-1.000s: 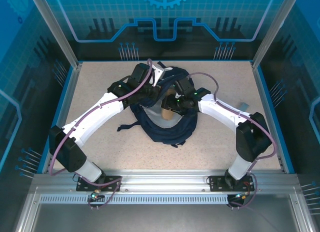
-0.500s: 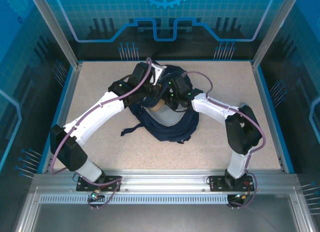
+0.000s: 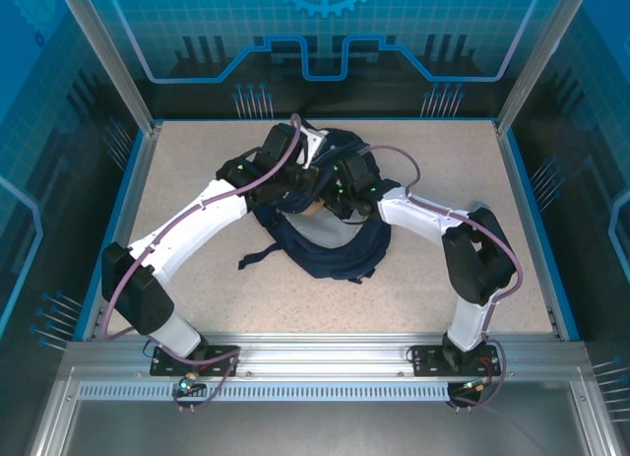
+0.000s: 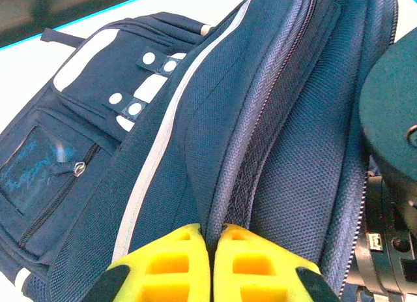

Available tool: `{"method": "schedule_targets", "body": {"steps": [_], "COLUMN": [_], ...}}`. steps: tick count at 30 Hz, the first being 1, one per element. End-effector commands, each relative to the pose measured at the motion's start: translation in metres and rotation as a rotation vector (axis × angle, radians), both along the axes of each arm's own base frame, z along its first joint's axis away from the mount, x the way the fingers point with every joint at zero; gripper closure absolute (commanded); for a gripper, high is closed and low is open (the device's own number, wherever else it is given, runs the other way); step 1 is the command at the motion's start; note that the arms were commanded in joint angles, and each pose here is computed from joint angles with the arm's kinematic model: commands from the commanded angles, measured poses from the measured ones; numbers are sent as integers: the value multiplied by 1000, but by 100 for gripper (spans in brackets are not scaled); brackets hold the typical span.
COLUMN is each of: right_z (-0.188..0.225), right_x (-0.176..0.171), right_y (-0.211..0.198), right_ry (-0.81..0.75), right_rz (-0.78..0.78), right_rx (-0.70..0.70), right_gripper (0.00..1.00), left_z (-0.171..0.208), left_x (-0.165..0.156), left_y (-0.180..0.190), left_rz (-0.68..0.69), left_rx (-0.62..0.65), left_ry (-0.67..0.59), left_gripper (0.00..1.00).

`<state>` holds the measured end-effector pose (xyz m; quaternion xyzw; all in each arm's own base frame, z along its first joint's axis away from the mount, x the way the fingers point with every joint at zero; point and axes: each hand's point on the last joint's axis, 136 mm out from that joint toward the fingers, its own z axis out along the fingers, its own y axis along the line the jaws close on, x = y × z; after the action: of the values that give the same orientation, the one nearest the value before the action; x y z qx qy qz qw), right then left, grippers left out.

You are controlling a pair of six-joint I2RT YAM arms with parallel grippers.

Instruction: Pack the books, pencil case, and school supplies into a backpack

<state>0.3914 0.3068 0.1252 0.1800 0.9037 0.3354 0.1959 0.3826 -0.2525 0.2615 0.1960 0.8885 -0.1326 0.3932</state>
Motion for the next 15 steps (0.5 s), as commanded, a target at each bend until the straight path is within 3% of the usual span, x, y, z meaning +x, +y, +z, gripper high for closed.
{"method": "schedule_targets", "body": {"steps": [1, 8, 15], "right_z": [-19, -32, -39], "right_x": [-6, 2, 12], "right_y": [-13, -12, -7], "right_ry": [52, 56, 40], "right_rz": [-40, -64, -74], "right_rx": [-53, -58, -57], "right_gripper": [45, 62, 68], "left_z": [70, 68, 66], "left_x": [12, 10, 11], "left_y": [-15, -13, -14], "left_rz": [-1, 7, 9], "left_rx": [-167, -166, -170], "left_ry": [-165, -157, -150], "left_gripper": [100, 100, 100]}}
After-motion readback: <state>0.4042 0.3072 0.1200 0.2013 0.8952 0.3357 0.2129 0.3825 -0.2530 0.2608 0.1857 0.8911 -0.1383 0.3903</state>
